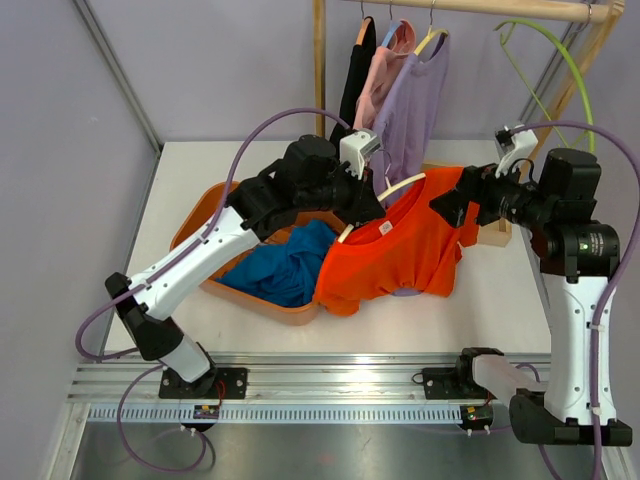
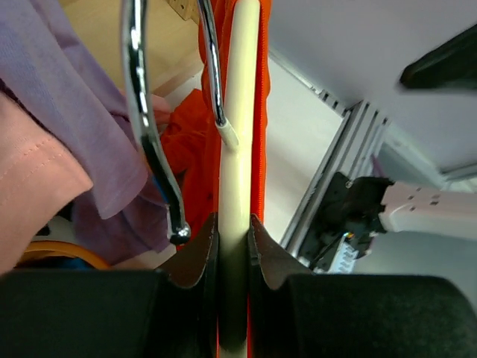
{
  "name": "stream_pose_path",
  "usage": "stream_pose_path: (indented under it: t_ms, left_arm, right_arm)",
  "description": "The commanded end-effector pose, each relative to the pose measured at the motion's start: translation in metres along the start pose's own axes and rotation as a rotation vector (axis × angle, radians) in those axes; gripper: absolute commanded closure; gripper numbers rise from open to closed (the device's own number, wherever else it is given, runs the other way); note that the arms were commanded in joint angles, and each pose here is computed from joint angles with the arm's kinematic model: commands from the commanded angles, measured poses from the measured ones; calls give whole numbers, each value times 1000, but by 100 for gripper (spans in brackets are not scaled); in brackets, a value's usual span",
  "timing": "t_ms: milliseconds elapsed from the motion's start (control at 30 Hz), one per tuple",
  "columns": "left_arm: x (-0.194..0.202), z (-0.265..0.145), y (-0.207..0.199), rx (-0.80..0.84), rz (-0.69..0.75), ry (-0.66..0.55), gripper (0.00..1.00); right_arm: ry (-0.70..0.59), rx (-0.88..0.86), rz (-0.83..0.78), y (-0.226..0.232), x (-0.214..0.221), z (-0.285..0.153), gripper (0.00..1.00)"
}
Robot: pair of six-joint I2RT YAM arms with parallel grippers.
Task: Remove the t-shirt from the hanger
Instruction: Remove the tshirt from the hanger
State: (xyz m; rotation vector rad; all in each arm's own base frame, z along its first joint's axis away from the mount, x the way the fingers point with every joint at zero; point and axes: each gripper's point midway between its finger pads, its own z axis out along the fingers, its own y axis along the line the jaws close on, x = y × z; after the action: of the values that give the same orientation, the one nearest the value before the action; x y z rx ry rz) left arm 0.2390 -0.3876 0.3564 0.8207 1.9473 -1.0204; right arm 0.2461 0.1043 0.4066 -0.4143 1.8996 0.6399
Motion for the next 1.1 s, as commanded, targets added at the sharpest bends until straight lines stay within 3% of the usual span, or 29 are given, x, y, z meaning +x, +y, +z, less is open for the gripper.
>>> stream_pose_path:
  t_ms: [0, 33, 233, 400, 533, 633, 667, 767, 800, 933, 1067]
  left_arm:
    - [-42, -5, -25, 54, -191, -127, 100]
    - [-42, -4, -29, 71, -201, -123, 100]
    - [-40, 1, -37, 94, -245, -104, 100]
    - [-37, 2, -39, 100, -263, -103, 100]
    - [-37, 1, -39, 101, -270, -106, 100]
    - [-37, 0, -39, 104, -269, -113, 100]
    - [-36, 0, -39, 102, -266, -112, 100]
    - [-31, 1, -32, 72, -246, -101, 100]
    - [-27, 2, -29, 59, -239, -88, 100]
    - [-15, 6, -15, 1, -160, -50, 100]
    - [-8, 8, -7, -18, -43, 13, 100]
  right_arm:
    - [-63, 210, 123, -30, 8, -3, 5]
    - [-111, 222, 114, -33, -1, -2, 5]
    - [-103, 176, 159, -29, -4, 21, 1]
    - [-43, 198, 195, -36, 4, 47, 11]
    - [-21, 214, 190, -40, 7, 55, 25]
    - [-12, 223, 171, -42, 8, 57, 48]
    - [-17, 223, 163, -42, 6, 57, 67]
    - [-40, 204, 140, -36, -3, 52, 95]
    - [-49, 196, 130, -34, -6, 50, 100]
    - [-100, 18, 23, 2, -28, 40, 100]
    - [-272, -239, -151, 59, -72, 12, 100]
